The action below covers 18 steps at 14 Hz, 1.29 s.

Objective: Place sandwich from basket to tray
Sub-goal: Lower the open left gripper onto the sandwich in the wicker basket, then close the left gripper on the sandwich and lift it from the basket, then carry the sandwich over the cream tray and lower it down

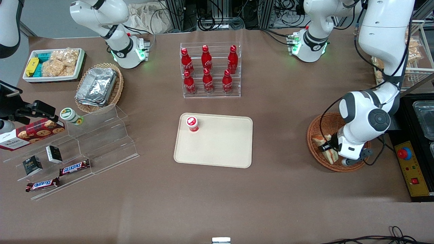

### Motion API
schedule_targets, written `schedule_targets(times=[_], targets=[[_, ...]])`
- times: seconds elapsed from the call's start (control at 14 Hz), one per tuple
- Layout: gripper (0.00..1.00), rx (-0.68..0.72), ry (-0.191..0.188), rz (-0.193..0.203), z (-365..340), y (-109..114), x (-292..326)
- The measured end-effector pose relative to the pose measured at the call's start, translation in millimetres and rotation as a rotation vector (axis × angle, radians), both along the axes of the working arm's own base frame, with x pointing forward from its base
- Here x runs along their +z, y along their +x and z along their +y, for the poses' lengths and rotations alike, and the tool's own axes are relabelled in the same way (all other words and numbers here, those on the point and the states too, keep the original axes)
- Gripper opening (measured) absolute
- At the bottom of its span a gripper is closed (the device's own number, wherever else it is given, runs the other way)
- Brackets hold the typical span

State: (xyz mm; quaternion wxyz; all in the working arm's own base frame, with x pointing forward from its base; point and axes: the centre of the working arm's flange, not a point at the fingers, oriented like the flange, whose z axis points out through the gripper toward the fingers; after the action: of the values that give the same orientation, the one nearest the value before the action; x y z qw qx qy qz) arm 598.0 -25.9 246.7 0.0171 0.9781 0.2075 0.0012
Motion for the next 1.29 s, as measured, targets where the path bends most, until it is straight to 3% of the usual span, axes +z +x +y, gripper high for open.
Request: schedule_targets(times=[0.14, 0.5, 0.64, 0.93, 1.29], targets=[[0.3, -0.039, 0.014, 0.014, -0.8, 0.7, 35.2], [0.28, -0.118, 0.017, 0.012, -18.1, 4.4, 186.6], [0.2, -0.163, 0.04, 0.028, -35.5, 0.6, 250.9], [0.19, -0.249, 0.086, 0.069, -85.0, -22.6, 345.5], [0.19, -0.205, 0.076, 0.041, -199.9, -65.9, 384.3]])
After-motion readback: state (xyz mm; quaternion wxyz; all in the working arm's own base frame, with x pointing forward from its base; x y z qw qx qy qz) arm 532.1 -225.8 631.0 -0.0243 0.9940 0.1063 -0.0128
